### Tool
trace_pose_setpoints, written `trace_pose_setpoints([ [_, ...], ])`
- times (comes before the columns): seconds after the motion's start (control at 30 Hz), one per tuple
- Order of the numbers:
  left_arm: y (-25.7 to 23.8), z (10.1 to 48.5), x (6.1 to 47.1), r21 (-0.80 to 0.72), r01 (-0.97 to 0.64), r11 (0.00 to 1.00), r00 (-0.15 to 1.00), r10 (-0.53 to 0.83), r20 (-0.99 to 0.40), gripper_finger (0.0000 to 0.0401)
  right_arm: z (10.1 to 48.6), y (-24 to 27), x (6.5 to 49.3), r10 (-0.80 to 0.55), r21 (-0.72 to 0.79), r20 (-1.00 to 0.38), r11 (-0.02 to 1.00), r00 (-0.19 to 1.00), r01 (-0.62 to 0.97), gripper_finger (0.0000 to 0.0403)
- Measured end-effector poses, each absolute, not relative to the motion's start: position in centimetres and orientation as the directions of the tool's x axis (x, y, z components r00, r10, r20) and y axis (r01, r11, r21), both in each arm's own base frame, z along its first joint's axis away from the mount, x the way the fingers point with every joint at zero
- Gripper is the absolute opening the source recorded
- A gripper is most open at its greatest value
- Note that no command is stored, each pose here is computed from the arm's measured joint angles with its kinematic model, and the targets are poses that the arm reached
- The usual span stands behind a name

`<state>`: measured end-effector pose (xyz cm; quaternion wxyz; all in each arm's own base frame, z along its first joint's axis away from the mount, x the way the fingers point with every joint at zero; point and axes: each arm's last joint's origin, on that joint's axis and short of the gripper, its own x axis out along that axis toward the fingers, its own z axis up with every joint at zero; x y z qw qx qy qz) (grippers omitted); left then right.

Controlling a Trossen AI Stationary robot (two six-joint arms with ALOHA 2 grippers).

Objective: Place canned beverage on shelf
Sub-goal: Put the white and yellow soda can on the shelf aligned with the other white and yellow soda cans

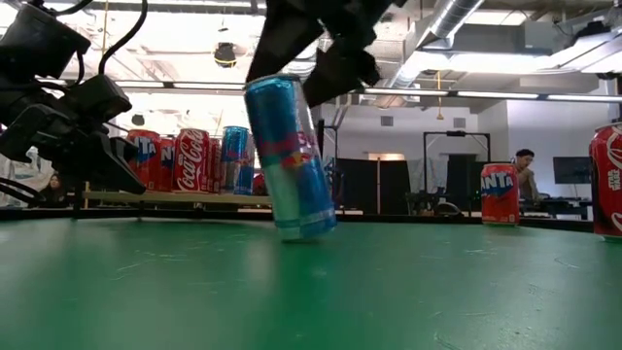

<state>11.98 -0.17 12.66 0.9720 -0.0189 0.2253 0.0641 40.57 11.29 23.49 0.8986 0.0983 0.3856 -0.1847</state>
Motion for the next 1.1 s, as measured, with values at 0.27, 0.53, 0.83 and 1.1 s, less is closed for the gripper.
trace_pose_setpoints([
  [0.27,-0.2,12.7,12.0,-0.008,-0.133,0.991,0.89,0.116,-0.44,0.0,22.3,10.8,40.3,-0.278,-0.025,-0.767,0.913,0.578,0.406,0.036],
  [0.53,-0.2,12.7,12.0,-0.008,-0.133,0.991,0.89,0.116,-0.44,0.0,24.0,9.9,39.8,-0.293,-0.021,-0.753,0.906,0.59,0.423,0.036],
  [0.83,-0.2,12.7,12.0,-0.008,-0.133,0.991,0.89,0.116,-0.44,0.0,25.3,6.8,37.2,-0.445,0.022,-0.798,0.653,0.407,0.757,0.036],
  [1.1,-0.2,12.7,12.0,-0.008,-0.133,0.991,0.891,0.116,-0.44,0.0,23.6,3.9,36.3,-0.422,0.012,-0.885,0.403,0.197,0.915,0.036],
])
